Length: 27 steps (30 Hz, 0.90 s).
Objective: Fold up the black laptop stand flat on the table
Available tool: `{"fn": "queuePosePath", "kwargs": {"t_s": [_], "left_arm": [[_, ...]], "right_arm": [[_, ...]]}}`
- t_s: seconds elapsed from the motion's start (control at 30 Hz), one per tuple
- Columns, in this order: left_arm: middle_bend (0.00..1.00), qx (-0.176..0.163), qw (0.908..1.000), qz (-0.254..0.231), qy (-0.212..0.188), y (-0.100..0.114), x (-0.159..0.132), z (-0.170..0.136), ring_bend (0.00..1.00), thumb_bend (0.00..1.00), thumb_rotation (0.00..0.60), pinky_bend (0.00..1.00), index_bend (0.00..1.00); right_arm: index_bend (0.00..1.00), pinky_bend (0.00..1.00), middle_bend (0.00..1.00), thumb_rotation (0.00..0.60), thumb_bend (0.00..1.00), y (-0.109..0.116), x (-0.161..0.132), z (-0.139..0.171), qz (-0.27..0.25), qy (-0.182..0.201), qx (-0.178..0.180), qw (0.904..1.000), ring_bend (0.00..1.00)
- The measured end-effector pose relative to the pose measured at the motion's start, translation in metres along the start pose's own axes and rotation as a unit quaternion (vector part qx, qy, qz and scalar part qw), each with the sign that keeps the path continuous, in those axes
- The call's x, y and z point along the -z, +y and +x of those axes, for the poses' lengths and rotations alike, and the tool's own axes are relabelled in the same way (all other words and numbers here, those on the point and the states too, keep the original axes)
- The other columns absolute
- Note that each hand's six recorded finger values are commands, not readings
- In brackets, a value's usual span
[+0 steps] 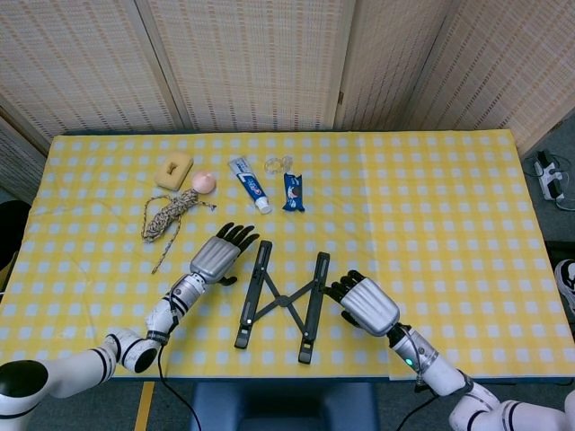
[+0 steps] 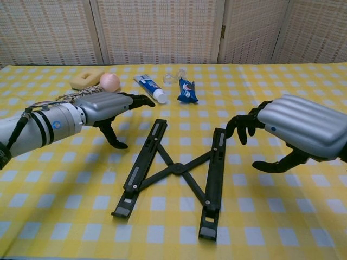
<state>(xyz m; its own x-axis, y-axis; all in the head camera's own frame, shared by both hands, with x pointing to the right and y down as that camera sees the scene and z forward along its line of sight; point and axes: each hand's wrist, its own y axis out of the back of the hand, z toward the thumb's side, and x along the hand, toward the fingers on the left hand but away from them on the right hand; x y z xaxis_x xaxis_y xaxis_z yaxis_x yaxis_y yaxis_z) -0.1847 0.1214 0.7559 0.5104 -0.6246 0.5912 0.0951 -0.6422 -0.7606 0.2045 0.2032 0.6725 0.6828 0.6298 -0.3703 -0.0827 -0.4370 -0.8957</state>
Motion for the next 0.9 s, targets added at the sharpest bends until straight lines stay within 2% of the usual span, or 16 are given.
{"fn": "queuePosePath", "kwargs": {"t_s": [0.47,0.9], "left_arm": [[0.00,-0.005,0.9999,-0.013,-0.002,-0.004,-0.017,0.015,0.00,0.23,0.600,0.00,0.05],[0.00,-0.002,0.9997,-0.026,-0.003,-0.006,-0.021,0.017,0.00,0.23,0.600,0.00,0.05]], "right_arm": [[0.37,0.42,0.52,0.600,0.29,-0.020,-0.012,-0.017,0.026,0.016,0.004,0.9995,0.47],[0.37,0.43,0.54,0.600,0.29,-0.044,-0.020,-0.033,0.034,0.027,-0.009,0.9990,0.49]]}}
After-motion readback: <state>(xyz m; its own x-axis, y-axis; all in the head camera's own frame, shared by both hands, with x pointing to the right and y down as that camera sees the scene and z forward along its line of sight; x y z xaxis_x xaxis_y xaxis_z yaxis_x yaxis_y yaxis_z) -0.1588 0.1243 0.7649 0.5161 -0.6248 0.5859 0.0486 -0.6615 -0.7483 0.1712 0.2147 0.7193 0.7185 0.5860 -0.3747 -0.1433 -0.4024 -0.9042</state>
